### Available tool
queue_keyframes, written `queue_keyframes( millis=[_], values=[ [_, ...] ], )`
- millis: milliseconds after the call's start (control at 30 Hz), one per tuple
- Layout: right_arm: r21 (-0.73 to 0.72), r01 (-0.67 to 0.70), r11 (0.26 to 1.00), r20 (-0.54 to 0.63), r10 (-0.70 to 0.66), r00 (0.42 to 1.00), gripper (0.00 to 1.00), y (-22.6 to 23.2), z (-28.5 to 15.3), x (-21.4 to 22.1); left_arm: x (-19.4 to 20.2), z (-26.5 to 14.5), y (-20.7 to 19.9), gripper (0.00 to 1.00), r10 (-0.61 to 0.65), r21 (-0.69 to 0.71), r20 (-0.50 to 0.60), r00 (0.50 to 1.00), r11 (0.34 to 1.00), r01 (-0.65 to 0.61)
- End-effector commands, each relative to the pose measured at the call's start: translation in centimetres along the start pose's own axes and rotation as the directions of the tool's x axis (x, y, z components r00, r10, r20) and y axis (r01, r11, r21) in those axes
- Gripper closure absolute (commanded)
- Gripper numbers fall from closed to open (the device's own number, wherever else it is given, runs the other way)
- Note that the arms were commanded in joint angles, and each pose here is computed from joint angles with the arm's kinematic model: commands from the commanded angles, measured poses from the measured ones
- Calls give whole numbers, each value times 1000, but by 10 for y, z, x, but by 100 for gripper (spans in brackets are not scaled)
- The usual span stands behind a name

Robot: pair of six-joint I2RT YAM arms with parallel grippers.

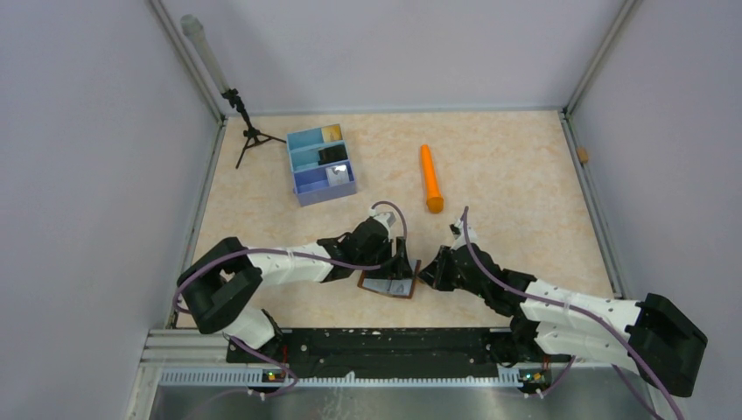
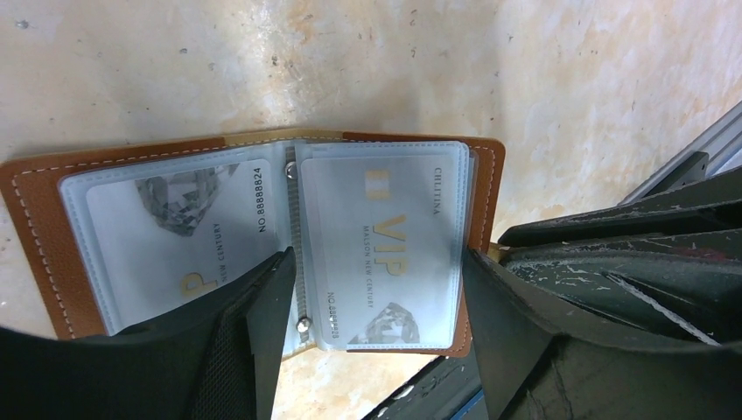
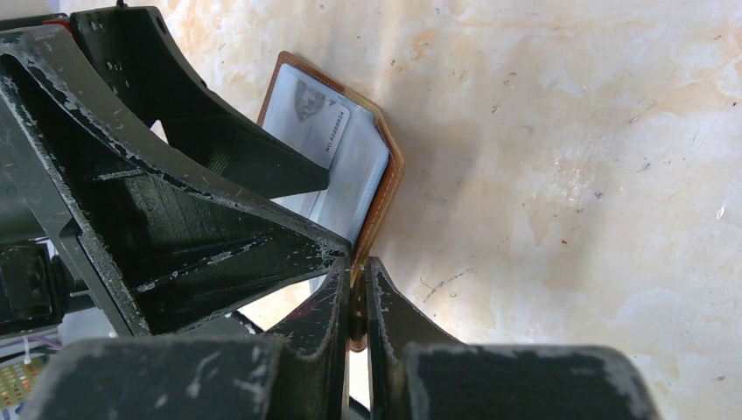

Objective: Put the credit cards into the card holder
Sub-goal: Turn over the card slot in the card holder.

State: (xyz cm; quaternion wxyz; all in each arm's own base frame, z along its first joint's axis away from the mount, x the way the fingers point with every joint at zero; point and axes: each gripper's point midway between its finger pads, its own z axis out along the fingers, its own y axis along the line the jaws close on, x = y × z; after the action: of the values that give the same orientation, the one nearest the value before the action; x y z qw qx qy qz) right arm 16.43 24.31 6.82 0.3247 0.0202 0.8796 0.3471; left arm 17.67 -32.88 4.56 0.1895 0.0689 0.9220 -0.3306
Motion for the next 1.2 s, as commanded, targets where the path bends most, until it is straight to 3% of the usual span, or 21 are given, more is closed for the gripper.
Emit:
queue_keyframes(
  millis=[0,533,1167],
  values=[
    [-28,-1,1000,45,2,999,100,7,-1,-11,-8,-8,1,26,30,-35,30,999,999,-29],
    [-28,-1,1000,42,2,999,100,5,-1,-9,-13,-19,6,32,47,-70,54,997,997,-43],
    [-21,-1,1000,38,2,999,100,4,0,-8,-10,-26,8,20,89,-48,74,993,995,-86]
  ],
)
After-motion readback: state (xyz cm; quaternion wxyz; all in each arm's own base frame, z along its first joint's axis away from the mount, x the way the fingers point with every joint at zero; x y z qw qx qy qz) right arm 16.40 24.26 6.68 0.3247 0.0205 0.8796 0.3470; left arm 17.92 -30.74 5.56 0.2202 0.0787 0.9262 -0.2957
